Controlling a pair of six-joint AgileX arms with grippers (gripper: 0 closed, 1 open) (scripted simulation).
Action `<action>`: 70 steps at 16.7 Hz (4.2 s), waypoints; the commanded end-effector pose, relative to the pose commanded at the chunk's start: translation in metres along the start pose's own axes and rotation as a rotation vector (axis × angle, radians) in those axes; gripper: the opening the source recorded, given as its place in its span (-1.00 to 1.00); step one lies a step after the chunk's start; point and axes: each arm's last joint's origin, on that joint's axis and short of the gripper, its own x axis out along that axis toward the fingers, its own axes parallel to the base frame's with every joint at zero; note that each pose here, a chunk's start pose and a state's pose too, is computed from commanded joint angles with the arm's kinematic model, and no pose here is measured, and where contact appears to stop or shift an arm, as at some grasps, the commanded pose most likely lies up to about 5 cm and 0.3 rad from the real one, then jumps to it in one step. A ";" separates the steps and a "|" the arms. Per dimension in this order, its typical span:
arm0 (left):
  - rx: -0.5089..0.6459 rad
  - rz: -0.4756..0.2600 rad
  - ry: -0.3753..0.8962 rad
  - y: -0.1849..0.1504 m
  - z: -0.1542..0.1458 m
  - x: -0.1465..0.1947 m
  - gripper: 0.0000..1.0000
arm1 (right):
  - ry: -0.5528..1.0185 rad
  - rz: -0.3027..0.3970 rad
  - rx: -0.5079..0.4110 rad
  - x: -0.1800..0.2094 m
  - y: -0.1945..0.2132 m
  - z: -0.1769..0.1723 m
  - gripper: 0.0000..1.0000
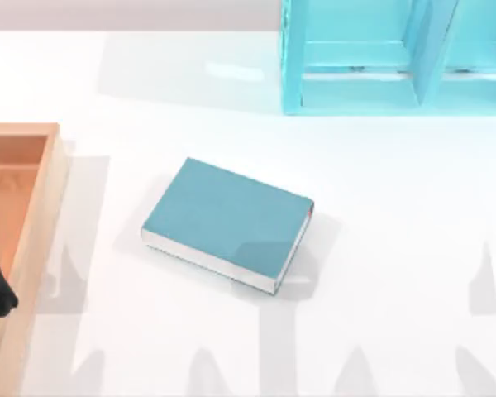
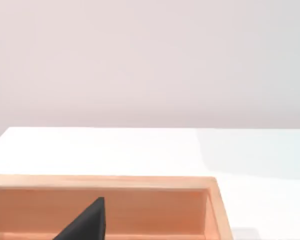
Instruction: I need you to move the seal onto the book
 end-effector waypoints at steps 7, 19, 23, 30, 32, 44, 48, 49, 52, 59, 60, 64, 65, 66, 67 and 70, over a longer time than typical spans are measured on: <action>0.020 0.019 0.111 0.003 0.024 0.003 1.00 | 0.000 0.000 0.000 0.000 0.000 0.000 1.00; 0.081 0.062 0.929 0.035 0.113 0.109 1.00 | 0.000 0.000 0.000 0.000 0.000 0.000 1.00; 0.068 0.041 1.221 0.059 0.109 0.167 1.00 | 0.000 0.000 0.000 0.000 0.000 0.000 1.00; 0.020 -0.011 1.542 0.094 0.075 0.230 1.00 | 0.000 0.000 0.000 0.000 0.000 0.000 1.00; 0.015 -0.017 1.566 0.098 0.071 0.235 1.00 | 0.000 0.000 0.000 0.000 0.000 0.000 1.00; 0.015 -0.016 1.565 0.098 0.037 0.238 1.00 | 0.000 0.000 0.000 0.000 0.000 0.000 1.00; 0.015 -0.016 1.565 0.098 0.014 0.239 1.00 | 0.000 0.000 0.000 0.000 0.000 0.000 1.00; 0.015 -0.016 1.566 0.098 0.008 0.238 1.00 | 0.000 0.000 0.000 0.000 0.000 0.000 1.00; 0.015 -0.016 1.564 0.098 -0.010 0.237 1.00 | 0.000 0.000 0.000 0.000 0.000 0.000 1.00; 0.015 -0.017 1.566 0.098 -0.029 0.235 1.00 | 0.000 0.000 0.000 0.000 0.000 0.000 1.00; 0.015 -0.017 1.566 0.098 -0.029 0.235 0.85 | 0.000 0.000 0.000 0.000 0.000 0.000 1.00; 0.015 -0.017 1.566 0.098 -0.029 0.235 0.25 | 0.000 0.000 0.000 0.000 0.000 0.000 1.00; 0.015 -0.017 1.566 0.098 -0.029 0.235 0.10 | 0.000 0.000 0.000 0.000 0.000 0.000 1.00; 0.015 -0.017 1.566 0.098 -0.029 0.235 -0.06 | 0.000 0.000 0.000 0.000 0.000 0.000 1.00; 0.015 -0.017 1.566 0.098 -0.029 0.235 -0.21 | 0.000 0.000 0.000 0.000 0.000 0.000 1.00; 0.015 -0.017 1.566 0.098 -0.029 0.235 -0.66 | 0.000 0.000 0.000 0.000 0.000 0.000 1.00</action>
